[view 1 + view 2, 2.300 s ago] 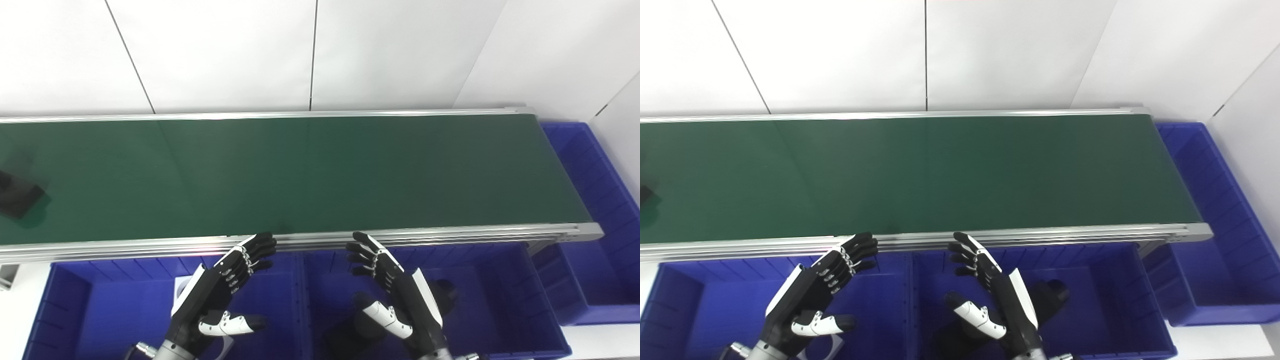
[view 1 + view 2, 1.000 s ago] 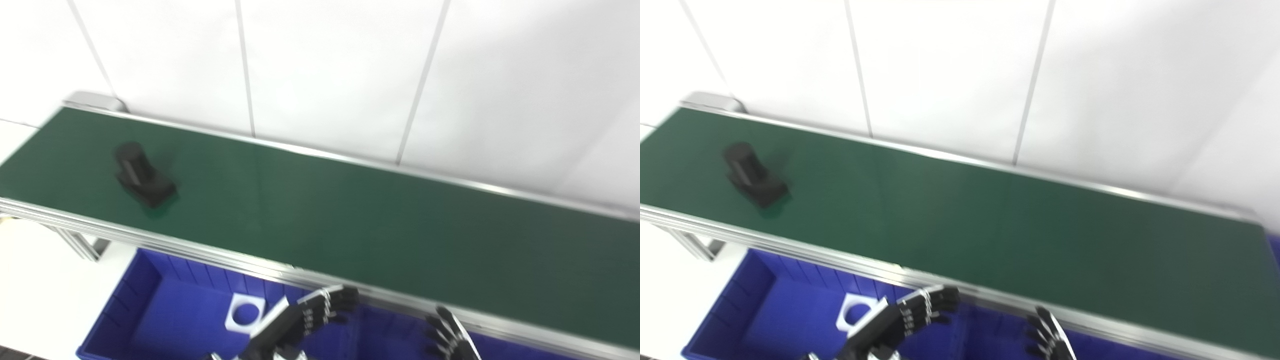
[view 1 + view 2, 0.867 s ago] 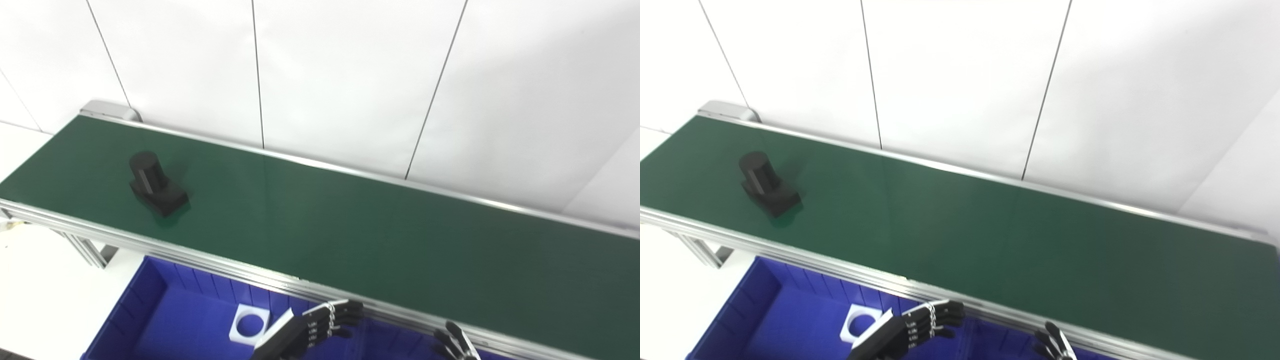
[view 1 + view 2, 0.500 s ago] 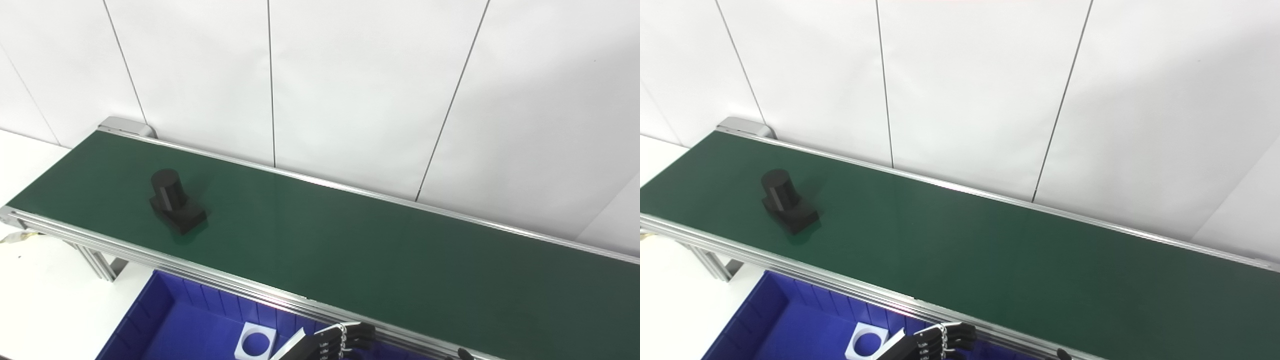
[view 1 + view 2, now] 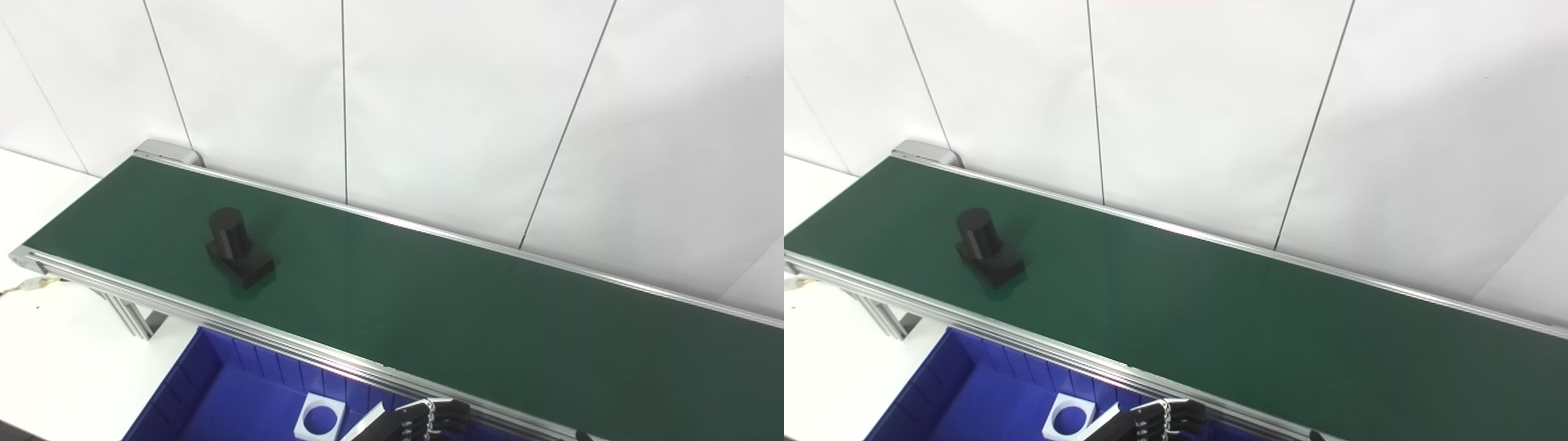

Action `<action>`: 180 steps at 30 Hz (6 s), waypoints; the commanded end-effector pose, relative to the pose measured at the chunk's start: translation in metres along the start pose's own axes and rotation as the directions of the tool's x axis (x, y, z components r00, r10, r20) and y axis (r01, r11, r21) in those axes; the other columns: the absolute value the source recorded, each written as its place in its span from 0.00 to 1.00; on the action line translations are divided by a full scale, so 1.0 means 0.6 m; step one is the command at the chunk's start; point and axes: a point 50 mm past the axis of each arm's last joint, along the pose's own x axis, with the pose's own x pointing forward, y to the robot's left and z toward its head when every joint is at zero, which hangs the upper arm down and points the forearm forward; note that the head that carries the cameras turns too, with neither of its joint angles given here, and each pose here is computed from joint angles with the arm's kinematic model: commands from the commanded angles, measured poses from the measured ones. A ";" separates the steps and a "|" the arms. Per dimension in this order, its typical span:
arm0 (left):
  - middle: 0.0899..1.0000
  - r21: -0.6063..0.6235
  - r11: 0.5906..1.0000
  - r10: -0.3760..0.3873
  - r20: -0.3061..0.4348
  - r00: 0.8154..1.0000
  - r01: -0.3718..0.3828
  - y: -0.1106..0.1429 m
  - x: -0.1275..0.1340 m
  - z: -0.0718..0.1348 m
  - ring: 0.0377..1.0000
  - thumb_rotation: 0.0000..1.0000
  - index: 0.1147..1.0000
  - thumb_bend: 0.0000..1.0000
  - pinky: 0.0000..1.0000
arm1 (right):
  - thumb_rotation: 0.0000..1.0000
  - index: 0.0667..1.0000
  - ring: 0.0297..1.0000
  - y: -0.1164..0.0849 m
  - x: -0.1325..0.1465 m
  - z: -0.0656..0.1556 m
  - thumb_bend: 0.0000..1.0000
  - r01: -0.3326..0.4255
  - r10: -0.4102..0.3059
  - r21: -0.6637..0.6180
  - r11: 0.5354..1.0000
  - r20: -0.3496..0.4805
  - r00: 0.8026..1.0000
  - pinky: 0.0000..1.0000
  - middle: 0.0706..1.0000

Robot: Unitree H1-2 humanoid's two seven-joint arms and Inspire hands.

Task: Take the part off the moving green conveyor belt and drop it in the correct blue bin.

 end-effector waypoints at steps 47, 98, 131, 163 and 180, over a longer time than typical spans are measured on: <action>0.81 -0.005 1.000 -0.001 0.067 0.998 0.001 -0.002 0.023 0.006 0.80 0.29 0.79 1.00 0.75 | 0.74 0.91 0.82 -0.033 0.144 0.160 0.64 0.009 0.035 -0.112 0.994 0.383 0.923 0.70 0.84; 0.85 0.010 1.000 -0.024 0.071 0.997 0.023 0.038 0.003 0.032 0.85 0.28 0.85 1.00 0.82 | 0.60 0.91 0.86 0.008 0.374 0.194 0.77 -0.070 0.171 -0.380 0.922 0.240 0.956 0.76 0.88; 0.87 0.003 1.000 -0.031 0.081 0.996 0.030 0.018 0.012 0.035 0.87 0.29 0.85 1.00 0.84 | 0.60 0.89 0.84 0.093 0.436 0.220 0.80 -0.191 0.326 -0.481 0.856 0.215 0.921 0.76 0.84; 0.86 0.017 0.999 -0.043 0.084 0.996 0.042 -0.018 0.036 0.043 0.86 0.29 0.85 1.00 0.82 | 0.52 0.88 0.86 0.139 0.536 0.185 0.78 -0.362 0.430 -0.494 0.790 0.027 0.902 0.78 0.86; 0.86 0.016 0.999 -0.053 0.092 0.994 0.052 -0.045 0.047 0.048 0.86 0.27 0.85 1.00 0.82 | 0.58 0.87 0.85 0.158 0.564 0.201 0.80 -0.368 0.450 -0.566 0.737 0.005 0.893 0.76 0.85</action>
